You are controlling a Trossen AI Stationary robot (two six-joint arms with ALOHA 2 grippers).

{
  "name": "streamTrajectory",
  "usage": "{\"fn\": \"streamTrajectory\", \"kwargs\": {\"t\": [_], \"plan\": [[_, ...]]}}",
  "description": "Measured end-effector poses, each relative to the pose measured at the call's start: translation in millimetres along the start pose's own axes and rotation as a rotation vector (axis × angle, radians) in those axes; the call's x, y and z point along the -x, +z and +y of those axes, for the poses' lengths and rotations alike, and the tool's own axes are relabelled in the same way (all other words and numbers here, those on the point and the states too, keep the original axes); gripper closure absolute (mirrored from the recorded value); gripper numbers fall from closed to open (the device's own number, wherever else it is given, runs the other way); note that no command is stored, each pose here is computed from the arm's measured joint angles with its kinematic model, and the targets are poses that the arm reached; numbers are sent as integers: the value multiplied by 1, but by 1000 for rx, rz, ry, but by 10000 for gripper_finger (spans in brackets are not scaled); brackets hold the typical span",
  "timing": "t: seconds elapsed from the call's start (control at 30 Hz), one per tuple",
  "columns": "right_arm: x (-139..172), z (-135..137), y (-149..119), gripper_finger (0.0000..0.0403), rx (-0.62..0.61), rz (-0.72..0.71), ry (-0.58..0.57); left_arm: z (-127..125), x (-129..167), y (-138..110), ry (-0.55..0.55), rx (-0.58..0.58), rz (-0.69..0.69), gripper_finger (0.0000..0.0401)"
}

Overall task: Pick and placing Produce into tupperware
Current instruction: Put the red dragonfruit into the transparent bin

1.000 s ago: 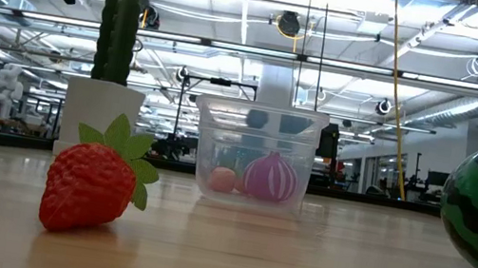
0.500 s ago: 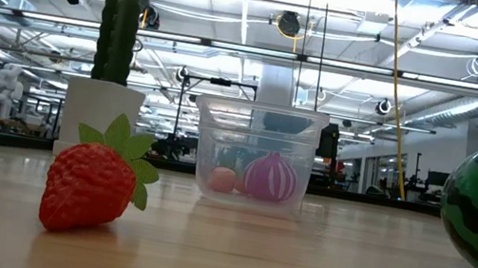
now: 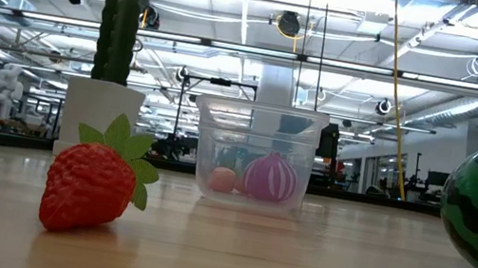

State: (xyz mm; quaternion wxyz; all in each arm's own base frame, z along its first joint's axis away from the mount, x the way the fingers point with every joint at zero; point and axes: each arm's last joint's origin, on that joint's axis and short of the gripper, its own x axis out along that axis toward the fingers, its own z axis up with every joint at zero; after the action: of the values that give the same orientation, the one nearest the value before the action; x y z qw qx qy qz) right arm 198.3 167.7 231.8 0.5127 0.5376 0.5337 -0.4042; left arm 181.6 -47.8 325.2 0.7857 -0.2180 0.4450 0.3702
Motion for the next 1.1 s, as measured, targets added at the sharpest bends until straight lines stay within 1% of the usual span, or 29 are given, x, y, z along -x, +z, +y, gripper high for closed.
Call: {"fn": "streamTrajectory", "kwargs": {"t": [0.03, 0.13, 0.3, 0.6, 0.73, 1.1], "plan": [[0, 0, 0, 168, -2, 3, 5, 0, 0, 0, 1, -2, -2, 171], [0, 1, -1, 153, 43, 9, 14, 0, 0, 0, 3, -4, -5, 171], [0, 1, 0, 141, 9, 3, 8, 0, 0, 0, 3, -6, -6, 171], [0, 1, 0, 140, -5, 3, 7, 0, 0, 0, 3, -12, -6, 171], [0, 2, -1, 140, 46, 12, 20, 0, 0, 0, 3, -12, -6, 171], [0, 0, 0, 140, 40, 1, 2, 0, 0, 0, 3, -12, -7, 171]]}}
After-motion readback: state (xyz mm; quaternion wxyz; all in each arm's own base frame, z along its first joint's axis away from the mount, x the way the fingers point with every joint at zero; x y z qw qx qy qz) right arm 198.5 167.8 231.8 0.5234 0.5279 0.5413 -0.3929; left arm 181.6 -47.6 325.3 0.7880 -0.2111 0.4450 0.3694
